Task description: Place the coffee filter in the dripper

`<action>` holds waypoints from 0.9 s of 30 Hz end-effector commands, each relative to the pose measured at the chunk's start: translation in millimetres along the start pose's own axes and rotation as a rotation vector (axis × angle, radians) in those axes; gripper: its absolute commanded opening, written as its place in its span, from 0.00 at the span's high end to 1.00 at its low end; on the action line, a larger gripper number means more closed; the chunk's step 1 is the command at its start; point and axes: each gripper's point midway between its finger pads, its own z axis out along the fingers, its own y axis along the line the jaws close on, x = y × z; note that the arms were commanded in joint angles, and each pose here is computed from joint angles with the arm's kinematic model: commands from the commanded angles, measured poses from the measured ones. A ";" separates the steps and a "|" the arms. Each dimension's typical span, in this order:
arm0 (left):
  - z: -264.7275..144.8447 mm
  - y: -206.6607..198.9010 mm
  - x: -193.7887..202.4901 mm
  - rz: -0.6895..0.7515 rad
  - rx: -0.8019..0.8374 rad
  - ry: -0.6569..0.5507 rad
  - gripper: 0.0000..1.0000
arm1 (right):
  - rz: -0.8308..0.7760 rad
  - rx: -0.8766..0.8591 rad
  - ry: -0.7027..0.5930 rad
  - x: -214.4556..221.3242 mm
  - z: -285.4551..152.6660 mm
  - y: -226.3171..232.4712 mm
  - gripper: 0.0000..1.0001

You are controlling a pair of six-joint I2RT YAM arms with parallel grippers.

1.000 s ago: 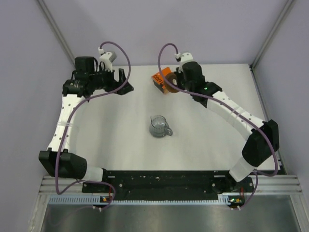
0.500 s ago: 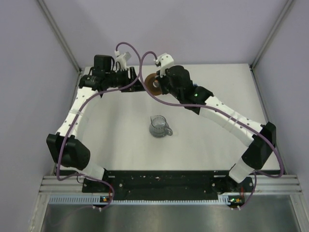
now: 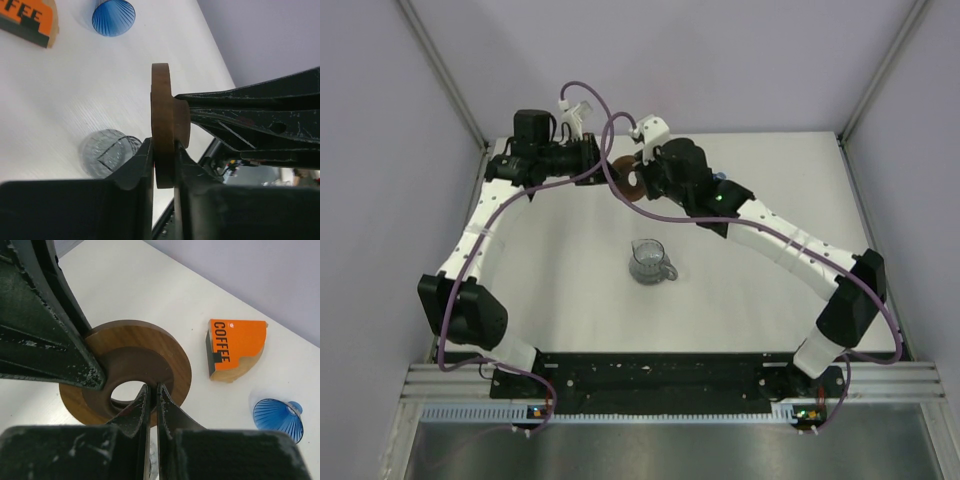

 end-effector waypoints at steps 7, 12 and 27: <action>0.6 15.6 -3.9 0.072 -0.079 0.012 1.00 | -0.015 -0.032 -0.105 -40.4 -6.4 3.7 0.78; -22.2 38.8 -13.9 0.332 -0.328 0.032 1.00 | 0.028 -0.042 -0.101 -40.1 -27.8 -24.5 0.38; -65.6 44.4 -0.5 1.534 -0.973 0.478 1.00 | 0.174 -0.085 0.016 -36.3 -81.8 -68.9 0.10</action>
